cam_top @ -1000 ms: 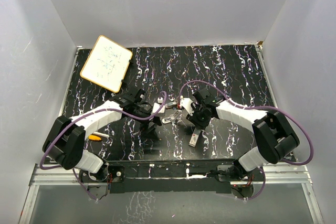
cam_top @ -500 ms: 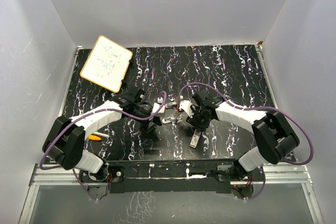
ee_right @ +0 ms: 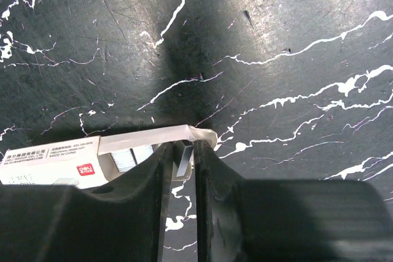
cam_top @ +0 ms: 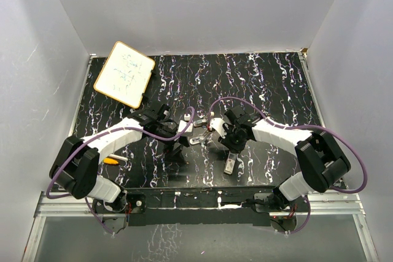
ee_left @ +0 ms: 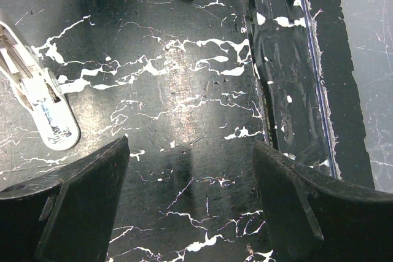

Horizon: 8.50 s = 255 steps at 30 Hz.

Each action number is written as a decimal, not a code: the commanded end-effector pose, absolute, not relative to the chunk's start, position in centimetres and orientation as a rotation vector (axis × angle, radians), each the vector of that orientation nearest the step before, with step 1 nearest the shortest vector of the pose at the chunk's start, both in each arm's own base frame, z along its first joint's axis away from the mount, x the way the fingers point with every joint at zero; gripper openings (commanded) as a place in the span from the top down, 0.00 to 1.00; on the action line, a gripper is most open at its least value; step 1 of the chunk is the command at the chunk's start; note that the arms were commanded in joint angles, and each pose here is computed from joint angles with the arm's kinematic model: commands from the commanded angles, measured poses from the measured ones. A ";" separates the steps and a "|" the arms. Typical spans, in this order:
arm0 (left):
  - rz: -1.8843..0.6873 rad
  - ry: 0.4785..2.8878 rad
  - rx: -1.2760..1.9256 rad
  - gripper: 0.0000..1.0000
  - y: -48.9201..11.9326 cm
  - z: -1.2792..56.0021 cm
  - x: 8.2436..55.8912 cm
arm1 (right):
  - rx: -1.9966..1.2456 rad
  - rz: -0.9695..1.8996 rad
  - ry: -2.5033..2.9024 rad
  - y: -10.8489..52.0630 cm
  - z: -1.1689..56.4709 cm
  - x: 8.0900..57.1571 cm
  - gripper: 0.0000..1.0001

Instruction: Load the staples into the stapler

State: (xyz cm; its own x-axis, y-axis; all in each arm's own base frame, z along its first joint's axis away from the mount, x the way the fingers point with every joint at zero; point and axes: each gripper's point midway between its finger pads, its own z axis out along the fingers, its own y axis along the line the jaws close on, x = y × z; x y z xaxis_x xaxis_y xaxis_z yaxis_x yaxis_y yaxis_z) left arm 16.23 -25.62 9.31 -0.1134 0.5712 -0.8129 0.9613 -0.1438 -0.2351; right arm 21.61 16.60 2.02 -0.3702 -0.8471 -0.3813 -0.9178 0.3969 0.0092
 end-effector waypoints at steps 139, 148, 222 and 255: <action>-1.003 1.705 1.522 0.17 -21.6 13.6 21.2 | -1.284 0.207 2.293 18.8 2.5 24.5 0.50; -0.999 1.701 1.526 0.17 -21.6 13.6 21.2 | -1.375 0.375 2.282 20.1 2.2 22.8 0.51; -1.487 1.504 0.855 0.11 -26.1 37.3 27.7 | -1.066 1.122 1.607 33.4 34.9 26.7 0.89; -1.633 1.479 0.736 0.48 -26.1 37.0 26.4 | -1.036 1.483 1.514 32.0 36.7 25.4 0.89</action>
